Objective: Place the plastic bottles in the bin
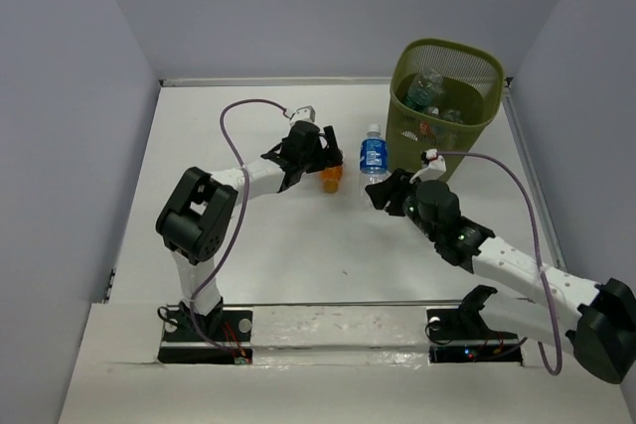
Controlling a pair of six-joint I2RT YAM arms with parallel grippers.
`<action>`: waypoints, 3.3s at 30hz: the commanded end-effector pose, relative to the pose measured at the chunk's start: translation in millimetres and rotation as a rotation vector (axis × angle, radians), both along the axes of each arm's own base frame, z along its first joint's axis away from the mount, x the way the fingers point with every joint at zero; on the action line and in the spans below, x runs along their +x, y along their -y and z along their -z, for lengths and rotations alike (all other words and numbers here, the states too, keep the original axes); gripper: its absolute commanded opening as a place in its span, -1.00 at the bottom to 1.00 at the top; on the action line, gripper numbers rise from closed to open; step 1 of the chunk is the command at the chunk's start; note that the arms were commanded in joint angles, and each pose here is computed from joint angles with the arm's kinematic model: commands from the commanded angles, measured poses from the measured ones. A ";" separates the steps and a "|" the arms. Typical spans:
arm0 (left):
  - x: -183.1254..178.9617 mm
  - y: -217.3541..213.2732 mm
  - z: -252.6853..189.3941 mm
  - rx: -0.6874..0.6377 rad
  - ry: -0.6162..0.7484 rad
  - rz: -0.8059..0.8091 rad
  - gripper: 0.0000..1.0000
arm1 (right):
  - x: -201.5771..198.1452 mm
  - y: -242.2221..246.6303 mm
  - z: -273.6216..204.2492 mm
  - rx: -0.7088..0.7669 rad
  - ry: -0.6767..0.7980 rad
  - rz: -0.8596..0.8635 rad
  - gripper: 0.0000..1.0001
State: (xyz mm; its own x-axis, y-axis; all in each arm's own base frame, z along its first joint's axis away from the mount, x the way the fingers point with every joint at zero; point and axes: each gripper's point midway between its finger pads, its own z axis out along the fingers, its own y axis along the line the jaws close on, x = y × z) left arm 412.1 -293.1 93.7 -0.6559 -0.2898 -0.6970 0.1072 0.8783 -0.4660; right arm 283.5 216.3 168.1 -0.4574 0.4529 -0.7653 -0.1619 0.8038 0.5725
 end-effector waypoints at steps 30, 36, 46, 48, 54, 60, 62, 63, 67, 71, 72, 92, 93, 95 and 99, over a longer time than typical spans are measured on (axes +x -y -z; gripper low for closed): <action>-5.6 5.5 24.2 0.083 -0.028 0.078 0.06 | 112.9 140.0 -254.4 -0.316 0.478 0.341 -0.08; -13.2 3.1 -21.2 0.009 0.041 0.067 -0.05 | 121.7 173.6 -202.8 -0.359 0.354 0.431 0.04; -32.4 7.8 -208.7 -0.185 0.368 0.093 -0.05 | 95.6 192.6 -225.4 -0.291 0.379 0.497 0.95; -39.3 12.9 -245.3 -0.216 0.435 0.114 -0.05 | 79.3 192.0 -242.5 -0.262 0.425 0.489 0.95; -42.6 56.6 -352.0 -0.302 0.622 0.199 -0.04 | 30.7 181.5 -249.9 -0.175 0.504 0.409 0.91; -19.9 122.0 -394.1 -0.333 0.689 0.288 -0.04 | -10.6 172.7 -231.1 -0.078 0.522 0.347 0.88; -26.6 139.0 -417.9 -0.379 0.733 0.334 -0.03 | -16.4 172.7 -230.2 -0.072 0.524 0.342 0.88; -18.1 156.2 -400.9 -0.369 0.712 0.354 -0.03 | -22.2 172.3 -231.5 -0.066 0.535 0.336 0.87; -19.8 188.7 -405.1 -0.424 0.760 0.392 -0.03 | -32.1 170.3 -230.4 -0.074 0.544 0.313 0.86; -4.8 209.7 -397.8 -0.473 0.802 0.359 -0.03 | -42.7 157.2 -226.3 -0.039 0.549 0.236 0.84; 4.4 219.5 -380.7 -0.465 0.787 0.356 -0.01 | -45.4 149.4 -225.8 -0.033 0.553 0.190 0.84; -53.4 87.9 -460.4 -0.332 0.850 0.222 0.98 | -30.2 135.2 -60.9 -0.228 0.021 0.035 0.96; -81.7 58.9 -485.1 -0.375 0.881 0.218 0.98 | -30.4 132.2 -54.6 -0.231 -0.006 0.013 0.97; -90.5 48.2 -433.3 -0.324 0.792 0.226 0.98 | -28.0 131.5 -44.3 -0.237 -0.045 0.007 0.98; -143.1 -36.6 -418.9 -0.309 0.779 0.121 0.98 | -22.3 138.3 -26.7 -0.273 -0.113 0.036 0.99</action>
State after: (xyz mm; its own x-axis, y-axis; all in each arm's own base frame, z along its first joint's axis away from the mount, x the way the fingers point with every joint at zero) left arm 293.3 -305.1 543.7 -0.0484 -0.4999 -0.8647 0.6612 0.6329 -0.4029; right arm 262.0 85.7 208.1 -0.5062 0.2804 -0.8155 -0.1127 0.9160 0.3849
